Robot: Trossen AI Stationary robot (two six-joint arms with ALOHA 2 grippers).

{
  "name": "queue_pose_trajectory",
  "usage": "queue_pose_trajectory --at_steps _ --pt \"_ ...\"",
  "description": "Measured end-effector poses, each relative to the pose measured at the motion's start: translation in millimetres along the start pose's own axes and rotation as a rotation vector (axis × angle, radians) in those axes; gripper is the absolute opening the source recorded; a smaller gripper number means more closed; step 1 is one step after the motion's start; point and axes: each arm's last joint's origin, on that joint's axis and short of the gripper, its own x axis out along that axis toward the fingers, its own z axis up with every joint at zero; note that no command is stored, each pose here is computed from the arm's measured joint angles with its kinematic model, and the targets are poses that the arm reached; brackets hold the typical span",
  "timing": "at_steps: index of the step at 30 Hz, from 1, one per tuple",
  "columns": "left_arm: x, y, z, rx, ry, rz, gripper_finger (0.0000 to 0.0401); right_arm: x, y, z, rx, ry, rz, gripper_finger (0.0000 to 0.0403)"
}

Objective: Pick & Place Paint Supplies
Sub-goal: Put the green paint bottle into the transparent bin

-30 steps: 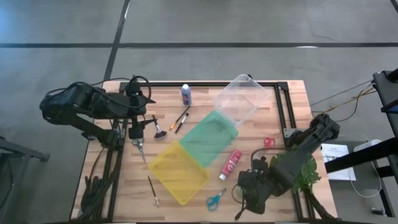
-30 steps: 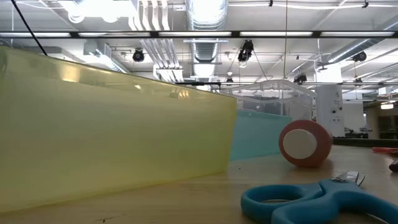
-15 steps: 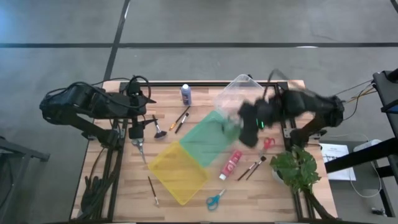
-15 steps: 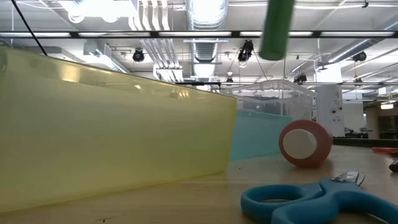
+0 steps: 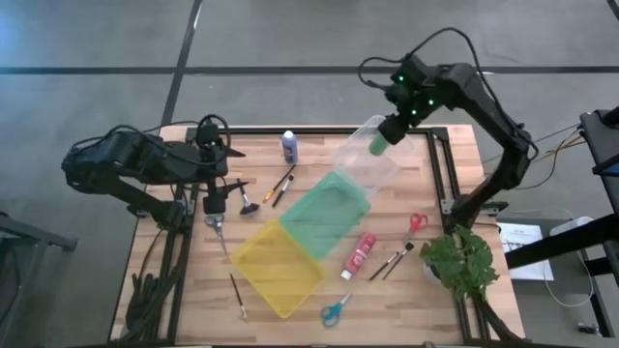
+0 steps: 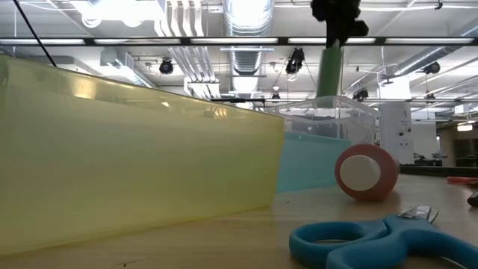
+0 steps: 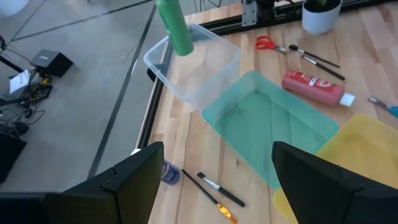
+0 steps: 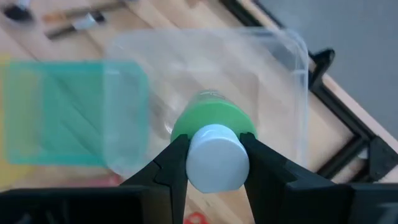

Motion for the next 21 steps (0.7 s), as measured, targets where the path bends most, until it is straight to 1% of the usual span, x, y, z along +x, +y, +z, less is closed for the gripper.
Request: queue_pose_trajectory --at_steps 2,6,8,12,17,21 --pt "0 0 1 -0.005 -0.007 0.004 0.0308 13 -7 1 -0.030 0.050 -0.005 0.0111" --pt "1 1 1 -0.023 -0.005 0.018 0.0308 44 -10 4 -0.089 0.145 -0.054 0.0111" --pt "1 1 1 -0.037 -0.005 0.020 0.0308 59 -11 8 -0.102 0.168 -0.056 0.0111" --pt "1 1 1 -0.060 -0.005 0.025 0.0308 79 -17 13 -0.112 0.167 -0.115 0.0111" --pt "1 1 1 -0.085 -0.005 0.025 0.0308 93 -26 18 -0.092 0.125 -0.136 0.0111" --pt "1 1 1 -0.090 -0.005 0.025 0.0308 108 -28 13 -0.102 0.158 -0.135 0.0111"
